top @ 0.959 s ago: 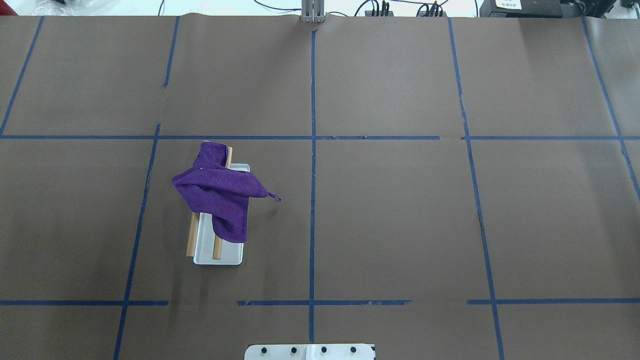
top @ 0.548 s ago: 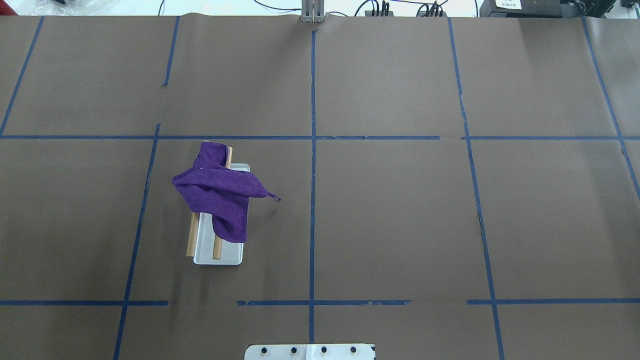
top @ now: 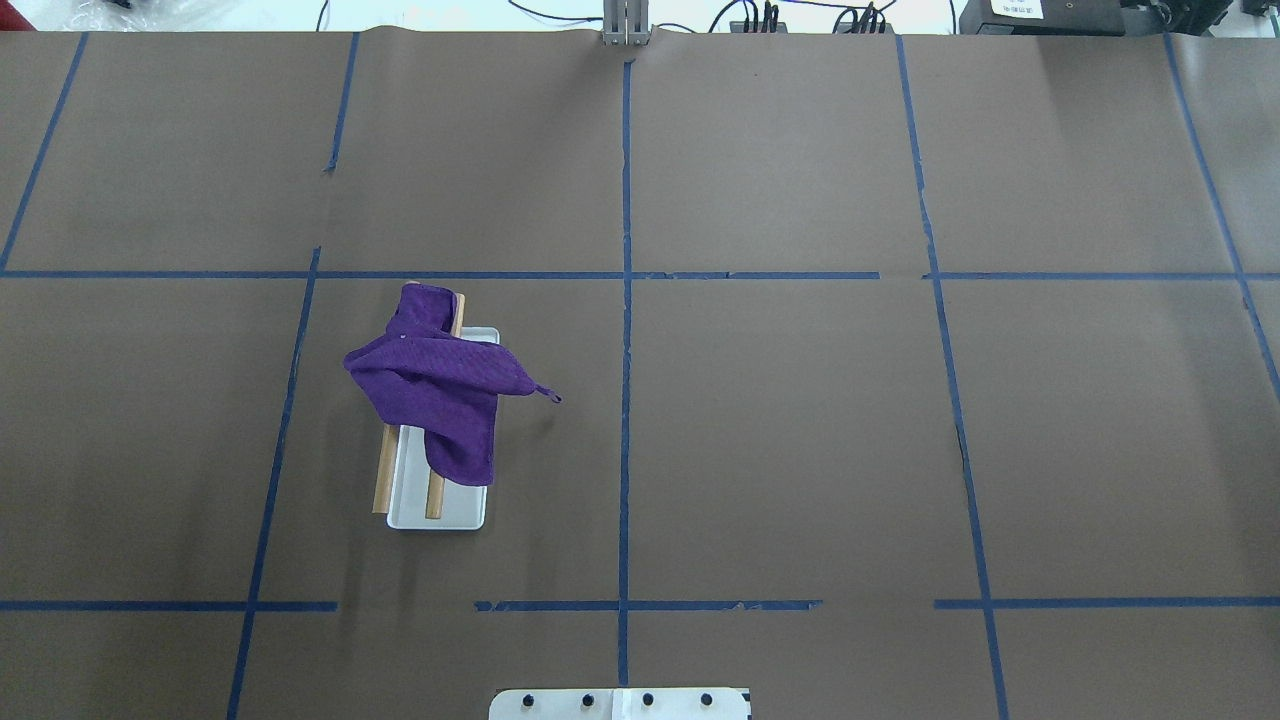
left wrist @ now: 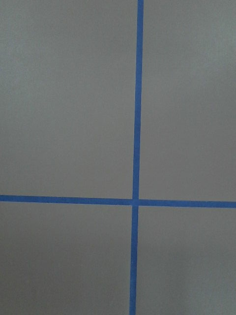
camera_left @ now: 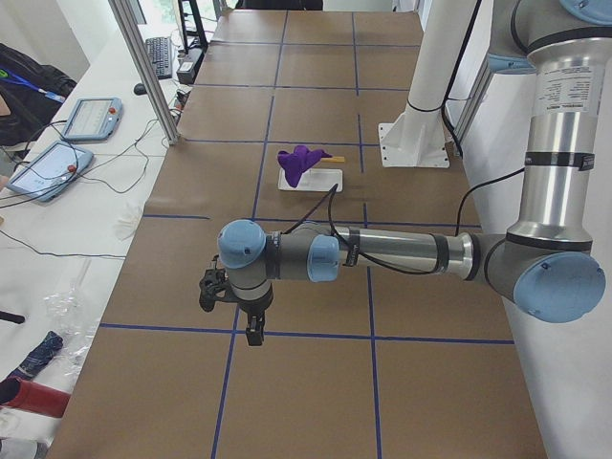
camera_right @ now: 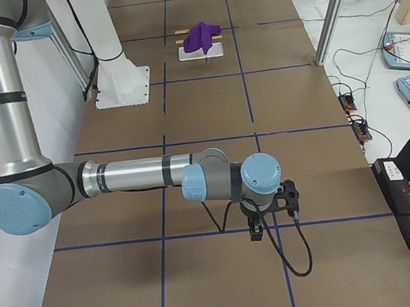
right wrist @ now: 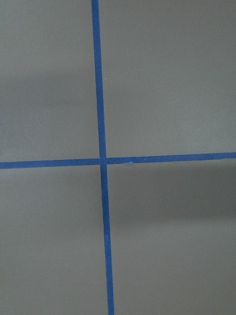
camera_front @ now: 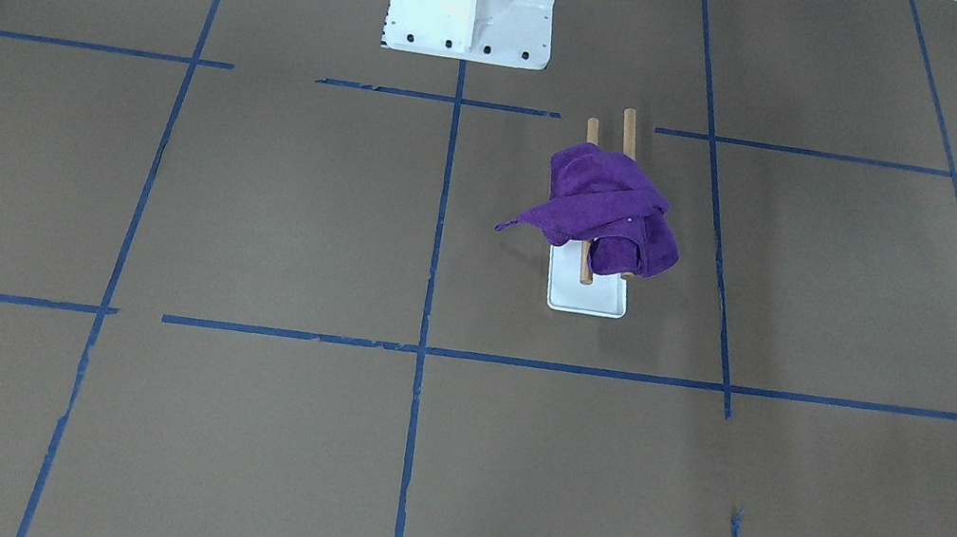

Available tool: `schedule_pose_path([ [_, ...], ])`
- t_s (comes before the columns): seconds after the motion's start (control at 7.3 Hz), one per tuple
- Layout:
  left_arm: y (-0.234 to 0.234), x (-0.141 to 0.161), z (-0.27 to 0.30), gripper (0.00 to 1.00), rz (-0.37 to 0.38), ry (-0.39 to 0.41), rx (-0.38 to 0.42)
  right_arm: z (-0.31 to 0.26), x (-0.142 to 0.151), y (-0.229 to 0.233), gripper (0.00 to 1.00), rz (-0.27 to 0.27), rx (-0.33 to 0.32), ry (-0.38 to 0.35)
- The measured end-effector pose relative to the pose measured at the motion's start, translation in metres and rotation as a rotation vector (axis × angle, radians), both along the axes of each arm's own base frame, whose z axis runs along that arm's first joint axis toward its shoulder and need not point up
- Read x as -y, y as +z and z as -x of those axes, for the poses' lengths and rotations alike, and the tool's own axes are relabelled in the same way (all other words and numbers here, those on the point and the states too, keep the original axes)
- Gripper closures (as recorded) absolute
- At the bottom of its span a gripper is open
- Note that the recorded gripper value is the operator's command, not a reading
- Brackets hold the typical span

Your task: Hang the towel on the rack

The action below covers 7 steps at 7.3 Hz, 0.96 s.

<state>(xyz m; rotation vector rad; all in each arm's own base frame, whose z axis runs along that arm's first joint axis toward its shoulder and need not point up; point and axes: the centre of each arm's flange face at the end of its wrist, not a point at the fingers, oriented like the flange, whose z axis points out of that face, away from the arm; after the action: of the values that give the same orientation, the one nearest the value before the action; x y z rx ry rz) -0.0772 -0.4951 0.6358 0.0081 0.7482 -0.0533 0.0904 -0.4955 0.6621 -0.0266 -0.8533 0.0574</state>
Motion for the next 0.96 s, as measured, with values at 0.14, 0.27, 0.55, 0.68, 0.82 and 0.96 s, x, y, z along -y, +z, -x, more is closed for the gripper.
schedule_pose_path([
  [0.14, -0.0002, -0.0005, 0.0013, 0.0, 0.004, -0.008, -0.005, 0.0001, -0.0007, 0.0011, 0.0, 0.002, 0.001, 0.0],
  [0.27, -0.0003, -0.0014, 0.0003, 0.0, 0.009, -0.01, -0.025, 0.0001, -0.001, 0.0013, 0.0, 0.003, 0.001, 0.0],
  [0.55, 0.0004, -0.0043, -0.0023, 0.0, 0.014, -0.01, -0.066, 0.0002, -0.0012, 0.0016, 0.0, 0.003, 0.002, 0.0],
  [0.68, 0.0008, -0.0048, -0.0028, 0.0, 0.015, -0.01, -0.072, 0.0002, -0.0012, 0.0016, 0.0, 0.003, 0.003, 0.0],
  [0.82, 0.001, -0.0053, -0.0029, 0.0, 0.015, -0.009, -0.075, 0.0003, -0.0008, 0.0012, 0.0, 0.003, 0.004, 0.0],
  [0.96, 0.0002, -0.0055, -0.003, 0.0, 0.013, -0.009, -0.075, 0.0002, -0.0005, 0.0004, 0.0, 0.001, 0.003, 0.0],
])
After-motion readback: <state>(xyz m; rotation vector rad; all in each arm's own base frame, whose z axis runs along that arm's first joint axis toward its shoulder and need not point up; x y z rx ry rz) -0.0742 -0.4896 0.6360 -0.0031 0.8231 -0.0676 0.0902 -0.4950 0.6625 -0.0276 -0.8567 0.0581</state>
